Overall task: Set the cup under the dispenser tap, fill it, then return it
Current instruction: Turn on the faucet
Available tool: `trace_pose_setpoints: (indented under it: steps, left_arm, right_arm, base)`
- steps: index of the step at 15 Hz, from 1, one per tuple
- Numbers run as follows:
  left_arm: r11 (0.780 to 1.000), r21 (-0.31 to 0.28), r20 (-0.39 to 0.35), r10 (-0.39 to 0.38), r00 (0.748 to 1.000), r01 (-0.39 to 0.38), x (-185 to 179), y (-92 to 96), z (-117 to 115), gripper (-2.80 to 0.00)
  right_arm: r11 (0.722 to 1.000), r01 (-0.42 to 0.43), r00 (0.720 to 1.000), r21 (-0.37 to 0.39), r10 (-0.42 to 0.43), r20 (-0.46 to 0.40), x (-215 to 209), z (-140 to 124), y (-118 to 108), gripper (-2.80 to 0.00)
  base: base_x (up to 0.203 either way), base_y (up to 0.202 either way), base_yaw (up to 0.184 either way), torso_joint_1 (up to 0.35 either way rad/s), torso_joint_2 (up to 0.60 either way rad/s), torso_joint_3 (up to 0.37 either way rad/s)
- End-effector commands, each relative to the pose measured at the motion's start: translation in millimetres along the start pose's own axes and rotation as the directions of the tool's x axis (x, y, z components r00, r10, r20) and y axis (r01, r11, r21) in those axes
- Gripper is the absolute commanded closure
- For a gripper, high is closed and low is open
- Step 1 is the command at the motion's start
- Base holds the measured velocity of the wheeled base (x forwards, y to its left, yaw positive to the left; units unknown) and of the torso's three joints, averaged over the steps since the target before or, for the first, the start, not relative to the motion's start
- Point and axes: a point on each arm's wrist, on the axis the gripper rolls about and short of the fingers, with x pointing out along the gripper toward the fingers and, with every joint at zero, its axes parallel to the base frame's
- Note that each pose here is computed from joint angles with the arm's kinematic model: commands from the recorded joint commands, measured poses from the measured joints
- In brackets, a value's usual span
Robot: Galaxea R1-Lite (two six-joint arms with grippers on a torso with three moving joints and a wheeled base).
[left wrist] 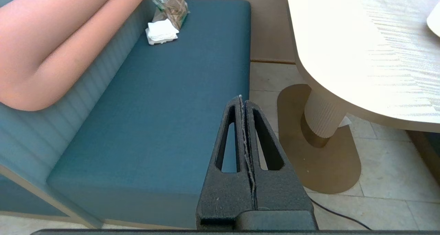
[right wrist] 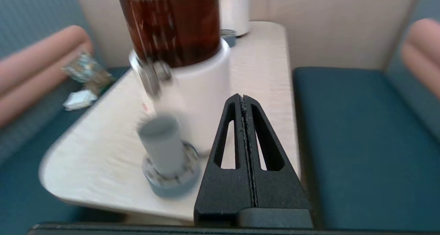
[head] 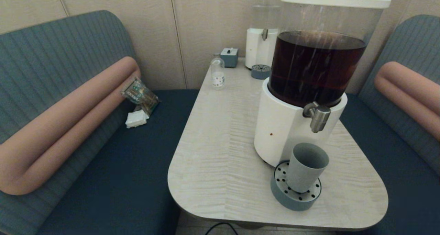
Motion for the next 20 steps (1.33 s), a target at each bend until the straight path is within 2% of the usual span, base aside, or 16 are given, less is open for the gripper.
trace_pose_setpoints:
  steps: [1, 3, 5, 7, 9, 10, 13, 14, 15, 17, 19, 20]
  left_arm:
    - [1.0, -0.001, -0.003, 0.001, 1.0, -0.001, 0.3, 0.0, -0.3, 0.0]
    - [1.0, -0.001, -0.003, 0.001, 1.0, -0.001, 0.3, 0.0, -0.3, 0.0]
    - [1.0, -0.001, -0.003, 0.001, 1.0, -0.001, 0.3, 0.0, -0.3, 0.0]
    - [1.0, -0.001, -0.003, 0.001, 1.0, -0.001, 0.3, 0.0, -0.3, 0.0]
    - [1.0, -0.001, -0.003, -0.001, 1.0, 0.001, 0.3, 0.0, -0.3, 0.0]
    - [1.0, -0.001, -0.003, 0.002, 1.0, -0.002, 0.3, 0.0, -0.3, 0.0]
    - [1.0, -0.001, -0.003, 0.001, 1.0, -0.001, 0.3, 0.0, -0.3, 0.0]
    - [1.0, -0.001, -0.003, 0.001, 1.0, -0.001, 0.3, 0.0, -0.3, 0.0]
    - [1.0, -0.001, -0.003, 0.001, 1.0, -0.001, 0.3, 0.0, -0.3, 0.0]
    - [1.0, -0.001, -0.003, 0.001, 1.0, -0.001, 0.3, 0.0, -0.3, 0.0]
    - [1.0, -0.001, -0.003, 0.002, 1.0, -0.002, 0.3, 0.0, -0.3, 0.0]
    - [1.0, -0.001, -0.003, 0.001, 1.0, -0.001, 0.3, 0.0, -0.3, 0.0]
  right_arm:
    - [1.0, -0.003, 0.991, 0.022, 0.006, -0.136, 63.9, 29.6, 0.2, 0.0]
    - [0.998, -0.04, 0.982, 0.045, 0.048, -0.184, 98.6, 65.4, 3.9, 0.0]
    - [0.994, -0.075, 0.944, 0.085, 0.098, -0.316, 124.5, 85.9, 7.7, 0.0]
    - [0.983, -0.09, 0.877, 0.159, 0.154, -0.456, 151.7, 91.1, 10.7, 0.0]
    - [0.962, -0.117, 0.787, 0.246, 0.241, -0.569, 170.8, 82.0, 12.5, 0.0]
    - [0.945, -0.143, 0.748, 0.294, 0.298, -0.594, 176.6, 77.4, 12.8, 0.0]
    - [0.896, -0.189, 0.679, 0.402, 0.415, -0.606, 187.7, 66.7, 8.3, 0.0]
    - [0.875, -0.207, 0.648, 0.438, 0.458, -0.608, 193.4, 60.4, 6.8, 0.0]
    - [0.874, -0.204, 0.638, 0.442, 0.461, -0.617, 200.2, 55.8, 5.4, 0.0]
    - [0.881, -0.25, 0.652, 0.403, 0.461, -0.603, 211.8, 48.0, 3.4, 0.0]
    - [0.902, -0.316, 0.69, 0.295, 0.432, -0.581, 223.5, 37.1, 0.7, 0.0]
    - [0.928, -0.299, 0.723, 0.223, 0.373, -0.582, 230.3, 31.3, -0.4, 0.0]
  base:
    - [0.0, 0.0, 0.0, 0.0, 0.0, 0.0]
    - [0.0, 0.0, 0.0, 0.0, 0.0, 0.0]
    - [0.0, 0.0, 0.0, 0.0, 0.0, 0.0]
    - [0.0, 0.0, 0.0, 0.0, 0.0, 0.0]
    - [0.0, 0.0, 0.0, 0.0, 0.0, 0.0]
    - [0.0, 0.0, 0.0, 0.0, 0.0, 0.0]
    - [0.0, 0.0, 0.0, 0.0, 0.0, 0.0]
    - [0.0, 0.0, 0.0, 0.0, 0.0, 0.0]
    - [0.0, 0.0, 0.0, 0.0, 0.0, 0.0]
    - [0.0, 0.0, 0.0, 0.0, 0.0, 0.0]
    - [0.0, 0.0, 0.0, 0.0, 0.0, 0.0]
    - [0.0, 0.0, 0.0, 0.0, 0.0, 0.0]
